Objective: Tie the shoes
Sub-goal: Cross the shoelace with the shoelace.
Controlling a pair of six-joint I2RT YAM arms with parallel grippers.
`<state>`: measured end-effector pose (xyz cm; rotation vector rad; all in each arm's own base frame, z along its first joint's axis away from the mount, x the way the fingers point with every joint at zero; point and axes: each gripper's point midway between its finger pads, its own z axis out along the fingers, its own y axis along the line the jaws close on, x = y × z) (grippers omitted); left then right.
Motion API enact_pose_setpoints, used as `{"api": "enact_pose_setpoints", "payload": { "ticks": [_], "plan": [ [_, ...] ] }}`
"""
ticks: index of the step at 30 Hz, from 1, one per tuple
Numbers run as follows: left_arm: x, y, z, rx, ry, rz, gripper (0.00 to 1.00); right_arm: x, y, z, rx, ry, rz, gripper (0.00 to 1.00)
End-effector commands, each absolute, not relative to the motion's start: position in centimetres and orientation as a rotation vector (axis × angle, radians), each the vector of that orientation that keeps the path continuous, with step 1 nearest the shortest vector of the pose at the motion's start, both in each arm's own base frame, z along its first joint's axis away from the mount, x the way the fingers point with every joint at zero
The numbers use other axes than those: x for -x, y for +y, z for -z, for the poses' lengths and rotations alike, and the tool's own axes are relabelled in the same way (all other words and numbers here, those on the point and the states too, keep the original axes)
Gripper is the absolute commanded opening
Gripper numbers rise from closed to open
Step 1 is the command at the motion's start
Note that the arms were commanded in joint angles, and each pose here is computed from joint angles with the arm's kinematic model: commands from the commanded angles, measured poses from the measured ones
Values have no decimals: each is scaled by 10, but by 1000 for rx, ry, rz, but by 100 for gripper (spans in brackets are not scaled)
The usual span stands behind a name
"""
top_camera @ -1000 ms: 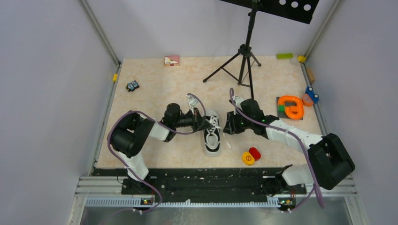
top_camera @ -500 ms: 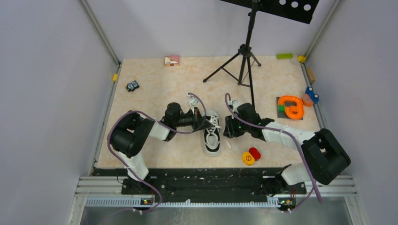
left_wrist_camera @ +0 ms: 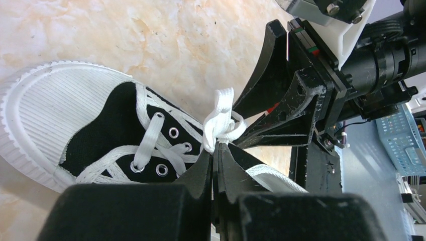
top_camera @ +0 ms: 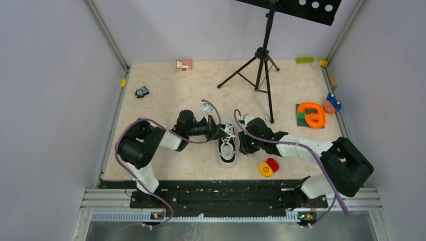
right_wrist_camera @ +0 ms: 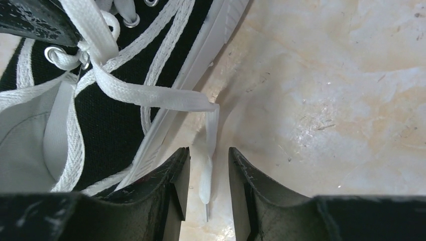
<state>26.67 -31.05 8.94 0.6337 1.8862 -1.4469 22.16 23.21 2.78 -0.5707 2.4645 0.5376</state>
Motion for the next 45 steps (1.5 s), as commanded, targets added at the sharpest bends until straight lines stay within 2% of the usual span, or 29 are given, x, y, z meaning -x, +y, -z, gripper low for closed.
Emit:
{"api": "enact_pose_setpoints", "payload": {
  "ticks": [1,4,19,20,22,25,45],
  "plan": [
    [-272,-315,-111,-677,1794,1432,0,-225,229,-25,560,2448,-458,31],
    [-272,-315,-111,-678,1793,1433,0,-226,232,-30,561,2430,-468,1],
    [-271,-316,-113,-682,1787,1438,0,-229,256,-85,580,2292,-568,0],
    [-271,-315,-114,-681,1786,1437,0,-231,255,-87,567,2290,-554,3],
    [-270,-315,-113,-681,1786,1438,0,-237,252,-91,541,2274,-525,23],
    [-269,-315,-112,-682,1788,1439,0,-244,252,-98,542,2248,-499,33],
    [-271,-317,-116,-701,1773,1446,0,-264,276,-105,696,2203,-480,35]
  ]
}}
